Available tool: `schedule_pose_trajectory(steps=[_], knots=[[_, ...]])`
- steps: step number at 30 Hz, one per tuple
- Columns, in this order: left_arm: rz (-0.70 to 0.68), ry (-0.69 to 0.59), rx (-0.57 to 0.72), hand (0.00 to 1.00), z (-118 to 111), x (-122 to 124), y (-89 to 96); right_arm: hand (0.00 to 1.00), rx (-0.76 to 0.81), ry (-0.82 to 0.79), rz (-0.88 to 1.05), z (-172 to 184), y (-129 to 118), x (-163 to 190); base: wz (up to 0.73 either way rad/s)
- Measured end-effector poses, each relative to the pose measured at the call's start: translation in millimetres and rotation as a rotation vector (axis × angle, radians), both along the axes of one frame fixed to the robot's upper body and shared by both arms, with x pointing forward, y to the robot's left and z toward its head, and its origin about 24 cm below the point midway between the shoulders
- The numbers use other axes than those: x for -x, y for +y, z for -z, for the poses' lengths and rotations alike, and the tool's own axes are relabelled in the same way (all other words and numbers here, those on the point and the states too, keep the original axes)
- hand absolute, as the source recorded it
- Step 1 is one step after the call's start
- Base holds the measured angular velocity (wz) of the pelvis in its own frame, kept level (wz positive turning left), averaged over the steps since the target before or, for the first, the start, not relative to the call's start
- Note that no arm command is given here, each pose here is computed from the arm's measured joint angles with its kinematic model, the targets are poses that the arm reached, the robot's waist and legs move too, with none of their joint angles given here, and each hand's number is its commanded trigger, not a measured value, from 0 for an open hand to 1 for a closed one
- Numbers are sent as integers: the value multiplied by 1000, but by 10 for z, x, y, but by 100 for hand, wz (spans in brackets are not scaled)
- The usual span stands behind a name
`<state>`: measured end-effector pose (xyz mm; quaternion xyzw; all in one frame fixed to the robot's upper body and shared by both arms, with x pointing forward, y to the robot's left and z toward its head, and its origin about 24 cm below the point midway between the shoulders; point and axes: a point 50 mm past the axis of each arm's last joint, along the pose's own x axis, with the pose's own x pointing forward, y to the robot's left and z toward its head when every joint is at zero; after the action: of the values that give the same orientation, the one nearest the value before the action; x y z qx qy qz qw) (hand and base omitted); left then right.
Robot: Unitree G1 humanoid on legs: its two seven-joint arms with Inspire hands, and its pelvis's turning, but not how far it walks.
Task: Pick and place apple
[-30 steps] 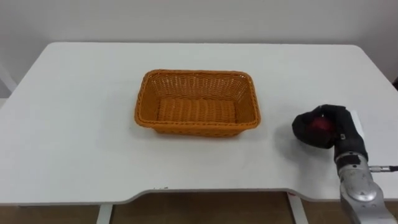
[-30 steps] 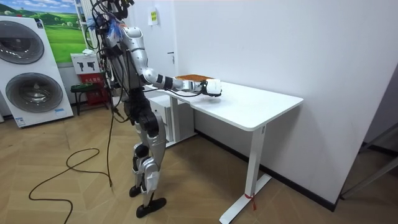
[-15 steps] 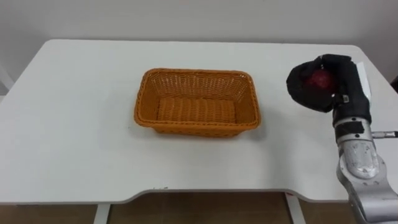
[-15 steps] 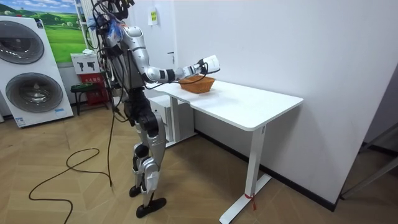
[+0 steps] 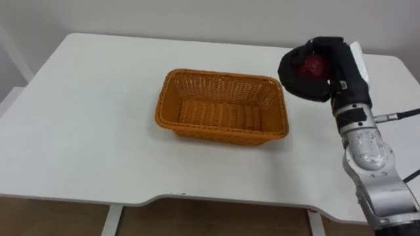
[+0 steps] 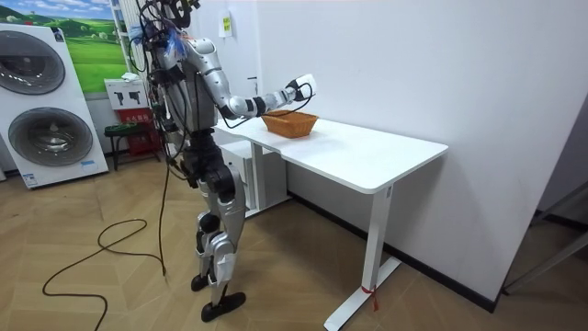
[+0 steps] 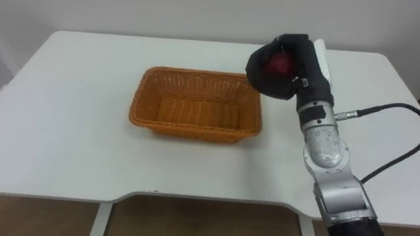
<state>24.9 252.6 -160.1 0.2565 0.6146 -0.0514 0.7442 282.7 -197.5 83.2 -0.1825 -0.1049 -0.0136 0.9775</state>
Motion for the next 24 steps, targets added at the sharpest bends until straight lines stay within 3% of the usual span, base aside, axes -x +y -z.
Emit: schedule_pose_trajectory(steps=[4,5,6,7,24], knots=[[3,-3,5,0,-1,-61,-3,100,28,38,-67,44,111,-7,0],[4,-5,6,0,-1,-71,-4,82,34,41,-75,47,120,-7,0],[5,-7,6,0,-1,-81,-5,58,41,46,-95,52,150,-9,0],[5,-7,5,0,-1,-85,-5,0,50,49,-113,55,182,-12,0],[33,22,-3,0,12,-70,-36,0,161,118,-211,132,424,-39,1]])
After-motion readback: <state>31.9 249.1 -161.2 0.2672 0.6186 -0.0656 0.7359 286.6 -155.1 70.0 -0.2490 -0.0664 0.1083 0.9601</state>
